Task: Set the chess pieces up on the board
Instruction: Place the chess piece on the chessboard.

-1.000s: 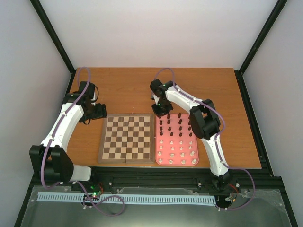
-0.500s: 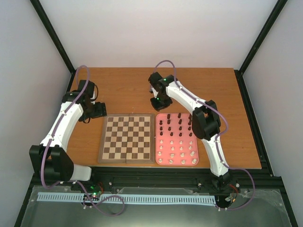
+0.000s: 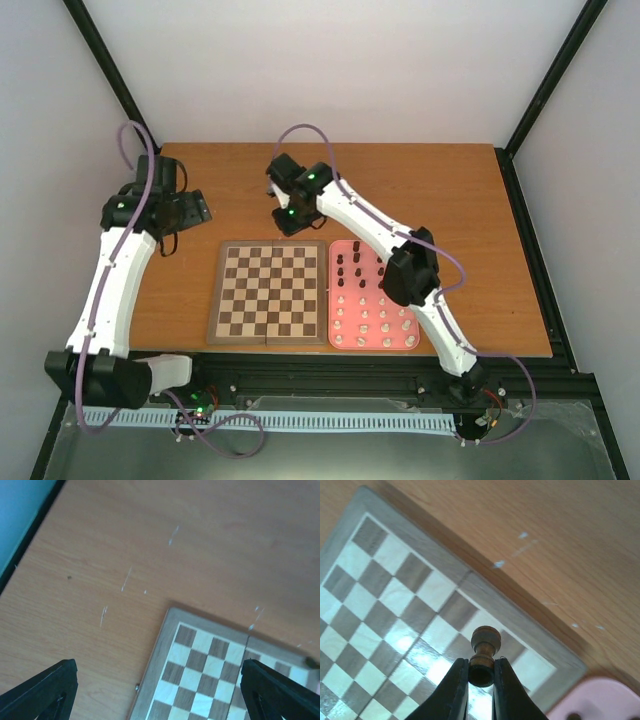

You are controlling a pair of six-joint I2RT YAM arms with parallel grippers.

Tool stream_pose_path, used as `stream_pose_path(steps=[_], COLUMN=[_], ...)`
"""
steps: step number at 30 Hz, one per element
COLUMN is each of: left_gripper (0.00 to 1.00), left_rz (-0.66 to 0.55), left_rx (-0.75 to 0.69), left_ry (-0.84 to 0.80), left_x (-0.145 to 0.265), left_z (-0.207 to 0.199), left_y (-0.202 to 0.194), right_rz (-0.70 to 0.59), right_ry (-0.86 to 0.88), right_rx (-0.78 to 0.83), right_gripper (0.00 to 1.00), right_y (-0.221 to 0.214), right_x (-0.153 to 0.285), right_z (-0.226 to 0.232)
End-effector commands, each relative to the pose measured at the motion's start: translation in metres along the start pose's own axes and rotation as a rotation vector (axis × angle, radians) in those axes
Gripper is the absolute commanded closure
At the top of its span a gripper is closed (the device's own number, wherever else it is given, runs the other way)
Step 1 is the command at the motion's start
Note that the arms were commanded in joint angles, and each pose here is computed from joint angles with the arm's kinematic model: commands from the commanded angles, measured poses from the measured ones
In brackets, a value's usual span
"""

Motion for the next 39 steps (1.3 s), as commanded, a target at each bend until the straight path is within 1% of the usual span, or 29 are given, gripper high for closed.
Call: stream_pose_path(steps=[1,5,10,17,25,29,31,33,37,39], left_gripper=[0.00,0.00,0.00,0.00,0.00,0.00,0.00,0.00,0.00,0.00], left_rz=[-0.178,-0.216,-0.204,-0.178,-0.183,-0.179,-0.179,-0.179,-0.184,-0.187], left_rx=[0.094,0.093,0.072,0.065,0.055,0.051,0.049,0.046,0.039,0.037], left_ry=[-0.089,-0.101,-0.097,-0.121,-0.108,-0.106,-0.104,-0.103,-0.096,-0.090], left_x=[0.048,0.060,0.058,0.055,0.056,0.053,0.053,0.052,0.053,0.053], left_z=[-0.001,0.002,0.007,0.008,0.013,0.014,0.014,0.014,0.014,0.014], left_y=[0.024,0.026,0.019,0.009,0.005,0.003,0.003,0.004,0.005,0.005], right_rz=[0.008,0.016,0.027,0.045,0.090,0.102,0.100,0.095,0.077,0.063], right_ry=[0.057,0.092,0.081,0.051,0.032,0.027,0.025,0.034,0.054,0.061], right_rx=[0.031,0.063,0.098,0.091,0.087,0.090,0.092,0.100,0.119,0.128], right_gripper=[0.97,0.97,0.97,0.97,0.97,0.97,0.95,0.90,0.67,0.58], right_y=[0.007,0.007,0.007,0.005,-0.002,-0.005,-0.004,-0.003,0.000,0.003], right_x=[-0.015,-0.031,-0.043,-0.064,-0.086,-0.090,-0.090,-0.088,-0.080,-0.075], right_z=[0.033,0.057,0.077,0.082,0.080,0.080,0.080,0.082,0.085,0.087])
Point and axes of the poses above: each gripper's point midway between its finger pads, its own x axis back along the fingers, its own z axis along the line the jaws close on, y = z × x, the point moved 5 cm from there along x, back along the fingers, and after that the axes turned 14 degrees about x, right-handed, at the moved point
